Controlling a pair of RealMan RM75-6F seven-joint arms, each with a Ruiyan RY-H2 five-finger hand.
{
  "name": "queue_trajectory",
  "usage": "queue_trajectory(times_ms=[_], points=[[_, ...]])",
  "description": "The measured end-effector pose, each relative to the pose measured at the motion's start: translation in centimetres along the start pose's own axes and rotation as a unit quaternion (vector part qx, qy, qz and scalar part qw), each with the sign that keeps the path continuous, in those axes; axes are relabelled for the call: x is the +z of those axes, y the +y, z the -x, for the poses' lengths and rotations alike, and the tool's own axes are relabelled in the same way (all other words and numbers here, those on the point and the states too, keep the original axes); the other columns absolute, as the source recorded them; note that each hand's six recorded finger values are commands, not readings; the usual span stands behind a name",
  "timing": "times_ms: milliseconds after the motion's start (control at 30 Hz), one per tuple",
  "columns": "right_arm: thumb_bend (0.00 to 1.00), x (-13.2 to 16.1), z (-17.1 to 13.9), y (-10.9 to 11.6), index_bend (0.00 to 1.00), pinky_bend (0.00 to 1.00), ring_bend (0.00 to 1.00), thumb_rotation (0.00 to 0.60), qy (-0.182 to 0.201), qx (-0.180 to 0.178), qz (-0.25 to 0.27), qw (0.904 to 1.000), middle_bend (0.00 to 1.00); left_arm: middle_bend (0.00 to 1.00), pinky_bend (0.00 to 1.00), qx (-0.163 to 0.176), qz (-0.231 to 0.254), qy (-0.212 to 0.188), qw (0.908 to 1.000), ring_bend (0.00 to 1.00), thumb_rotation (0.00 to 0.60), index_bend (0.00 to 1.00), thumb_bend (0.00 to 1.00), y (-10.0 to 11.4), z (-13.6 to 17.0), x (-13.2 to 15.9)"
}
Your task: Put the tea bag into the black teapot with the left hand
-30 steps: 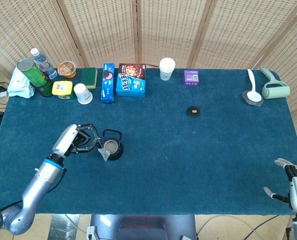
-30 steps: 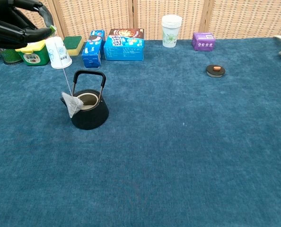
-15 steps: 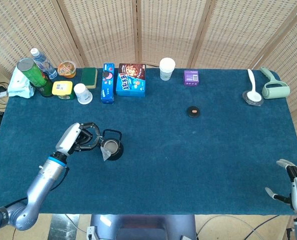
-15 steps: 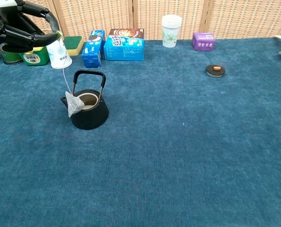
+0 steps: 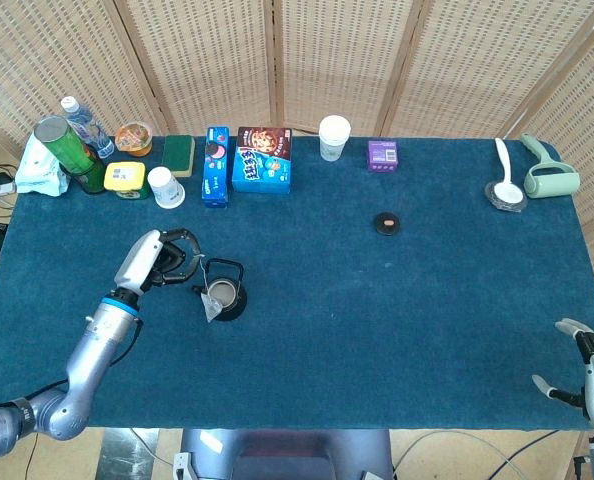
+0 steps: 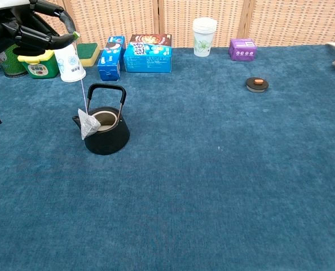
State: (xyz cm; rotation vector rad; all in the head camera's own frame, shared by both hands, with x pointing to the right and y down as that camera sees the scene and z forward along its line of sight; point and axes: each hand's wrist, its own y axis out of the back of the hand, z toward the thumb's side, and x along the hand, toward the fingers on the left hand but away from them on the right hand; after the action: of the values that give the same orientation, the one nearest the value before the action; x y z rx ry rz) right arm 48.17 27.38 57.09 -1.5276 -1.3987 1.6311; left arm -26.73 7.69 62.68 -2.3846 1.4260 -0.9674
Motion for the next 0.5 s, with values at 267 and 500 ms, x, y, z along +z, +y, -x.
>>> queue_trajectory(times_ms=[267, 500], points=[[0.02, -0.2, 0.03, 0.08, 0.24, 0.16, 0.23, 0.6, -0.003, 0.0, 0.001, 1.0, 0.22, 1.0, 0.98, 0.019, 0.0, 0.001, 0.9998, 1.0, 0.6, 0.69, 0.55, 0.21, -0.88, 0.05], [0.02, -0.4, -0.01, 0.05, 0.24, 0.16, 0.23, 0.6, -0.005, 0.0, 0.002, 1.0, 0.22, 1.0, 0.98, 0.013, -0.004, 0.007, 0.9999, 1.0, 0.6, 0.69, 0.55, -0.2, -0.99, -0.15]])
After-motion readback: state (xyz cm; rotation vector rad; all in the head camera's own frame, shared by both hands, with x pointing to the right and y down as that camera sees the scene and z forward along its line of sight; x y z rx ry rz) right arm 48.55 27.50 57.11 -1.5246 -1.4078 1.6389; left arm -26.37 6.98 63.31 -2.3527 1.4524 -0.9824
